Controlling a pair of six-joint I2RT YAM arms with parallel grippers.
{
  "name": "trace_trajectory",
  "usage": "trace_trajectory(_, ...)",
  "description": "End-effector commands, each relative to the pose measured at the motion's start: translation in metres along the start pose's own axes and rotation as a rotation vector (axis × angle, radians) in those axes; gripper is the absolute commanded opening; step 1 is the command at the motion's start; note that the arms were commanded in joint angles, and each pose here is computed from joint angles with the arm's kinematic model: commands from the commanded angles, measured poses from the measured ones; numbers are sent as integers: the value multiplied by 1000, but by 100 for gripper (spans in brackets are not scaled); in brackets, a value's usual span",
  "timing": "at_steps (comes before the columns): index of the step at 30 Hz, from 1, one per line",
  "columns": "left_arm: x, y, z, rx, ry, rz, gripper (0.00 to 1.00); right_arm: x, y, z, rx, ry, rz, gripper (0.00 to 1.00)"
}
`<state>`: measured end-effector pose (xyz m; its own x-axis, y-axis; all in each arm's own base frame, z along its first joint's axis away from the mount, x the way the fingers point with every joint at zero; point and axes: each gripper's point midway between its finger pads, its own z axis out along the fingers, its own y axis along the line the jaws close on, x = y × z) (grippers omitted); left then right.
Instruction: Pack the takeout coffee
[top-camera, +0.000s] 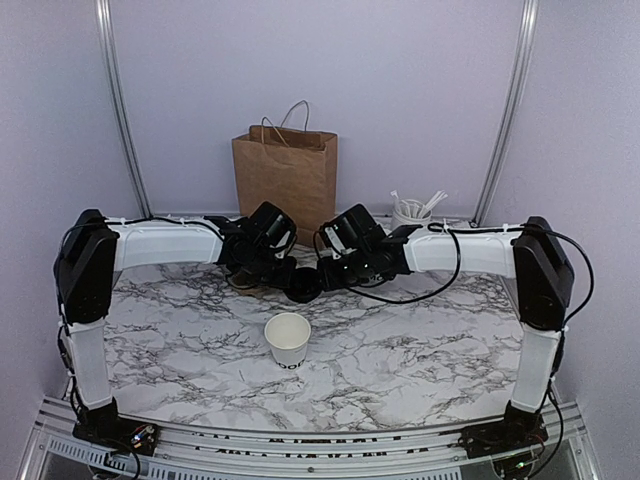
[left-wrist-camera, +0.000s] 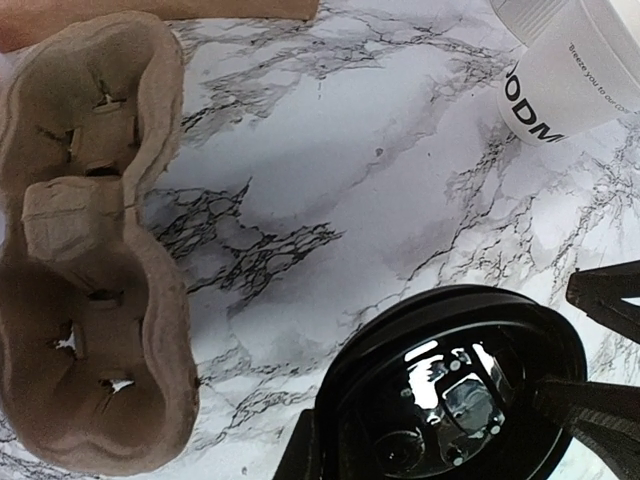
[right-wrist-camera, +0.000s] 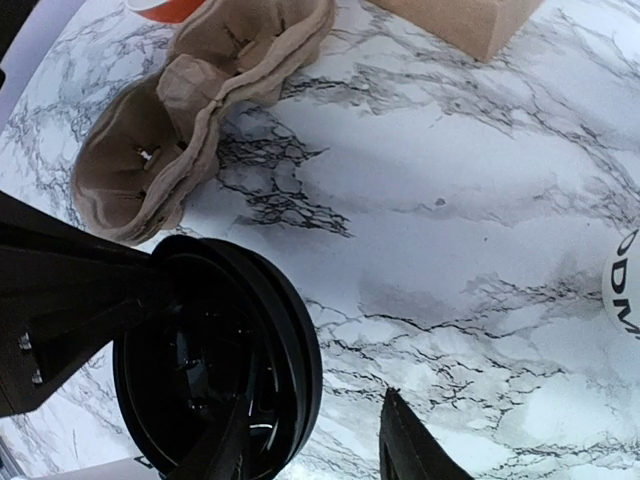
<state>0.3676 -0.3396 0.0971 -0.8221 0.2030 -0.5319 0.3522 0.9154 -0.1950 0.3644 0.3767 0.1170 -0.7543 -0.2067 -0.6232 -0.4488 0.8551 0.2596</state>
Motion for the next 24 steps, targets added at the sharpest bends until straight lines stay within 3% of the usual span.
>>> trace_trajectory(1, 4, -10, 13, -1, 44, 36, 0, -16, -15, -6, 29, -54, 44, 41)
trace_trajectory(10, 1, -14, 25, -13, 51, 41, 0, -9, -25, 7, 47, -28, 60, 22)
trace_trajectory(17, 2, -15, 24, -11, 50, 46, 0, -3, -25, 15, 44, -9, 60, 21)
trace_trajectory(24, 1, -17, 25, -8, 50, 47, 0, 1, -23, 21, 29, 10, 65, 14)
